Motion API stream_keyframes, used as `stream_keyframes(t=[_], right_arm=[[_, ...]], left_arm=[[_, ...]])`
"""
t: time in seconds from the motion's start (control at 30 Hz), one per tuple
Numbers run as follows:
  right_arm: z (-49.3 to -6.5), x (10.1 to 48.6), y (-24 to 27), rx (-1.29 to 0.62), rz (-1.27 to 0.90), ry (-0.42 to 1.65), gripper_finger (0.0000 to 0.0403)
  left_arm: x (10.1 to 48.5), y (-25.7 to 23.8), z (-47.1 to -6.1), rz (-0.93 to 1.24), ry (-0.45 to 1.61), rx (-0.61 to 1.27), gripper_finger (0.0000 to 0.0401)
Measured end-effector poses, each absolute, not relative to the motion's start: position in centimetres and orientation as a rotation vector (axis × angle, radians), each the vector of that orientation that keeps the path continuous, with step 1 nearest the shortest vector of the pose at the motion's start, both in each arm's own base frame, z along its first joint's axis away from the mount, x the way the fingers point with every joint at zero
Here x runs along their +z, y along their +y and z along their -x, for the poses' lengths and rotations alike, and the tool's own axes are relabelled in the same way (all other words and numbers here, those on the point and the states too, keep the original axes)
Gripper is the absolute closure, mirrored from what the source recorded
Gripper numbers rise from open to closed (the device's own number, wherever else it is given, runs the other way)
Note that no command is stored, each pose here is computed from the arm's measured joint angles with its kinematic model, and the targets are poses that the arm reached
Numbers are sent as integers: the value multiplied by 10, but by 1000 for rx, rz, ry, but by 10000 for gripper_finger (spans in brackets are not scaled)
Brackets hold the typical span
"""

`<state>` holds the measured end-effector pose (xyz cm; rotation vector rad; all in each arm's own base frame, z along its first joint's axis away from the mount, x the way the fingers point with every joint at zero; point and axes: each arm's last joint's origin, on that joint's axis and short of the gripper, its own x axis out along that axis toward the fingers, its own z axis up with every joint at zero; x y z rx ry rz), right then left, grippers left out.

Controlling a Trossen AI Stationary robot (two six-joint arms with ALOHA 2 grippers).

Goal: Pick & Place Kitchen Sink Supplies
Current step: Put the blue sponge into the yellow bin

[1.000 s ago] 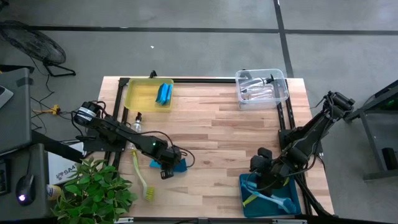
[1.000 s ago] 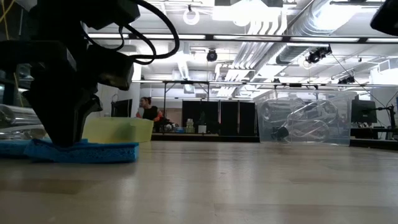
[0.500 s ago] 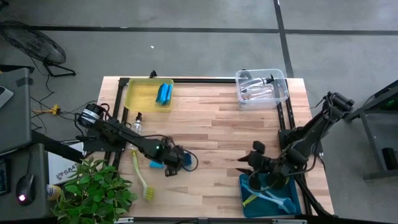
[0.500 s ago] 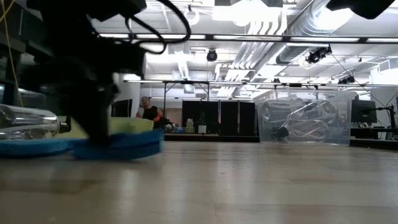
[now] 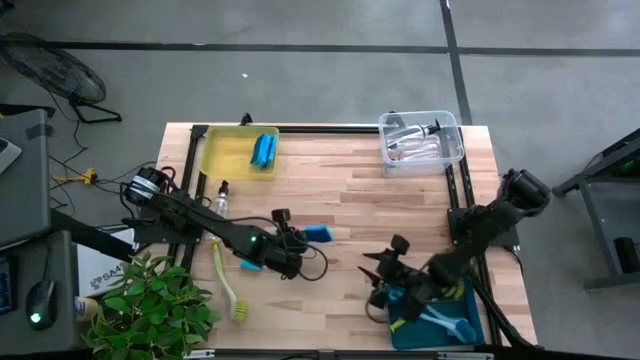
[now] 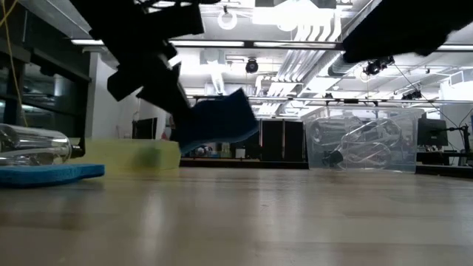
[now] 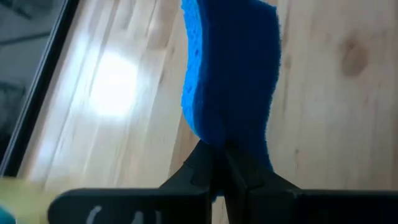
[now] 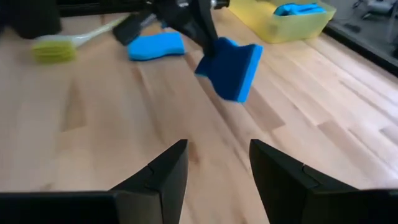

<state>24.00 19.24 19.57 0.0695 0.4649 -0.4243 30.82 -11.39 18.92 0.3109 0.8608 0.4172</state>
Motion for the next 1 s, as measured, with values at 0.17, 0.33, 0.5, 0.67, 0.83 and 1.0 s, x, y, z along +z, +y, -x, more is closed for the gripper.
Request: stream_keyframes(t=[0.17, 0.33, 0.5, 0.67, 0.83, 1.0], right_arm=[[-268, 184, 179, -453, -39, 458, 237], [-289, 188, 159, -446, -60, 461, 237], [-305, 190, 139, -411, -141, 475, 237], [-310, 190, 128, -434, -161, 471, 237], [-314, 191, 123, -430, -170, 475, 237], [-319, 192, 117, -385, -166, 481, 237]], left_arm=[[193, -116, -313, -372, 827, 371, 397], [194, -117, -312, -439, 820, 373, 397], [196, -120, -313, -498, 795, 382, 397], [198, -123, -313, -532, 774, 392, 397], [199, -124, -314, -530, 760, 397, 397], [201, -123, -315, -545, 738, 423, 397]])
